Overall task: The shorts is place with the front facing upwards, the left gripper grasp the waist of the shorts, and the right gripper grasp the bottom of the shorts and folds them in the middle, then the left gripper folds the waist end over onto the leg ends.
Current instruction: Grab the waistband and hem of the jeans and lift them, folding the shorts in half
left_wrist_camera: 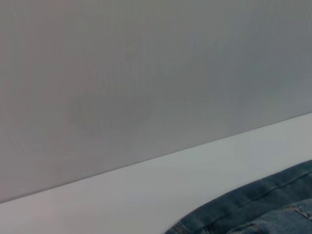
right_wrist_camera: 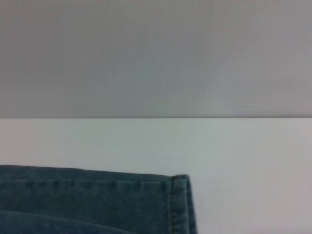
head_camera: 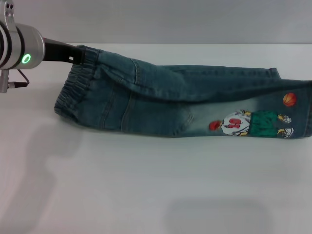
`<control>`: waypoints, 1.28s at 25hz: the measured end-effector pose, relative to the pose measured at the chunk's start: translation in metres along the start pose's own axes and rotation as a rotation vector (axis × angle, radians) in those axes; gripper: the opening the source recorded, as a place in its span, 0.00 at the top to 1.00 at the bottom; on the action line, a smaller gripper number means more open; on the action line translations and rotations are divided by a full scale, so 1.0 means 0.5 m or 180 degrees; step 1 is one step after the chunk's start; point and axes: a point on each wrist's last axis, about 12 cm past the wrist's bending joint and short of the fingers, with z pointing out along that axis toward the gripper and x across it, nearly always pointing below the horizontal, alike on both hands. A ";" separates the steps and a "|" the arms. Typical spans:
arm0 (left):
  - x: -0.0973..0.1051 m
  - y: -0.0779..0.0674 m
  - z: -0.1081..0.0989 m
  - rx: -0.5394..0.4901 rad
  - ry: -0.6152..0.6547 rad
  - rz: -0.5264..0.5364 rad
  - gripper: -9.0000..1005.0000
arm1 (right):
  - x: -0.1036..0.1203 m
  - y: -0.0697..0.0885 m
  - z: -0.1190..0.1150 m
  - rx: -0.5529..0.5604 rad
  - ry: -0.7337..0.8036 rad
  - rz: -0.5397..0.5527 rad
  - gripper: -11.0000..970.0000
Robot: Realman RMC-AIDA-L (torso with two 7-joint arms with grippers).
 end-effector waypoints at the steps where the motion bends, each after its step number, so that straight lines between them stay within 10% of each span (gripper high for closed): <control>1: 0.000 0.000 0.000 0.0000 0.0000 0.0000 0.97 | 0.000 -0.004 0.000 0.0029 -0.0006 -0.0006 0.99; 32: -0.018 -0.002 0.019 0.0005 -0.0169 -0.0011 0.95 | -0.027 -0.035 0.018 0.0176 -0.0227 0.0113 0.99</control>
